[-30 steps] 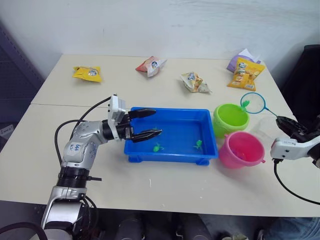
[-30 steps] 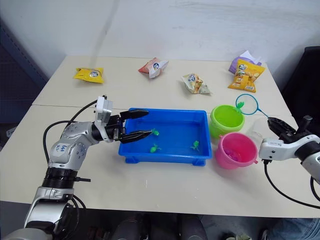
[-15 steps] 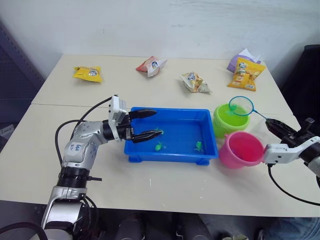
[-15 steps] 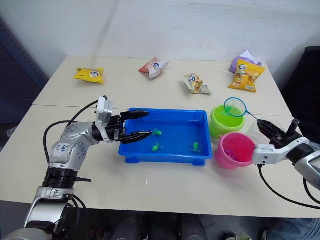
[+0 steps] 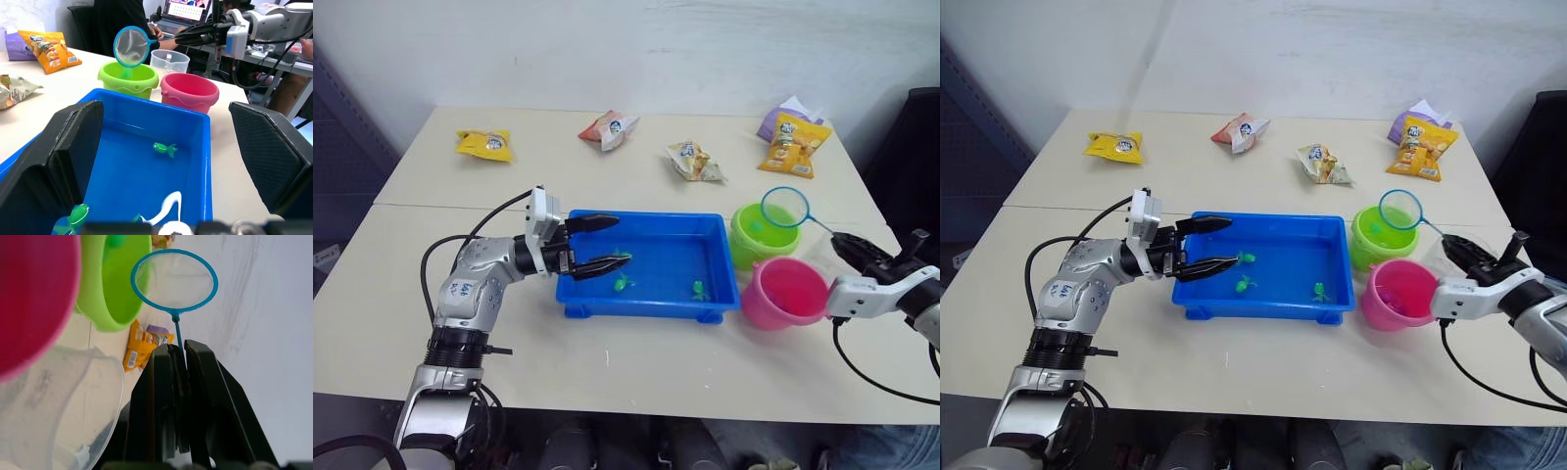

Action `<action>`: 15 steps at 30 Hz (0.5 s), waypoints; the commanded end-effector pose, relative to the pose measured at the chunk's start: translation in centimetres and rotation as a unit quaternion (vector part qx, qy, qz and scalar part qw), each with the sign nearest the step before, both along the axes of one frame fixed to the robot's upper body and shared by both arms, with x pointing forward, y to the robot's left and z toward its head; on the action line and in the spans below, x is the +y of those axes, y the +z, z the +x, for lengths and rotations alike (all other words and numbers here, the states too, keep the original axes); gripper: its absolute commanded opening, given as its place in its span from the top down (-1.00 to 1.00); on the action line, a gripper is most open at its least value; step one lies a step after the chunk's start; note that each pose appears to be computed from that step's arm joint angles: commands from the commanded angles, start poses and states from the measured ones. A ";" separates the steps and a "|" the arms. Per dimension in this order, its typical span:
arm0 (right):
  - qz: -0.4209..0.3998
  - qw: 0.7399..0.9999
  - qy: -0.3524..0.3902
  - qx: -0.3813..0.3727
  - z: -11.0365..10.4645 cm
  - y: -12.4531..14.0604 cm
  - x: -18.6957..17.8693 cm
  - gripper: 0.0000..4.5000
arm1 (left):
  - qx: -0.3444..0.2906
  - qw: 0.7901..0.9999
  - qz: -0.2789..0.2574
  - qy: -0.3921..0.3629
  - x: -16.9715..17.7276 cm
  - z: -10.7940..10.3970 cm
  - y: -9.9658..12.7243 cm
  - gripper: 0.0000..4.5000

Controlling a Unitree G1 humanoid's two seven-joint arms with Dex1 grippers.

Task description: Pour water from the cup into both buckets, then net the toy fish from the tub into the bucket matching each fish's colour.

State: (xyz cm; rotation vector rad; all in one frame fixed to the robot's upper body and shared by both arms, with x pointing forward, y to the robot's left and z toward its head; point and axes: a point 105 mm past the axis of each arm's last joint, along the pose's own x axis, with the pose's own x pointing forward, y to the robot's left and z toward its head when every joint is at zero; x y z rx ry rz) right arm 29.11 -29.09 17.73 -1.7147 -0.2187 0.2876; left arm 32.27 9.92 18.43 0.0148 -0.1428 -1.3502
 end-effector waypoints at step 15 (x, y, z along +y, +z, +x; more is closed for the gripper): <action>0.255 0.959 0.096 0.075 -1.6 3.9 4.9 1.00 | -0.033 0.999 0.032 0.021 3.3 -0.9 0.3 -0.96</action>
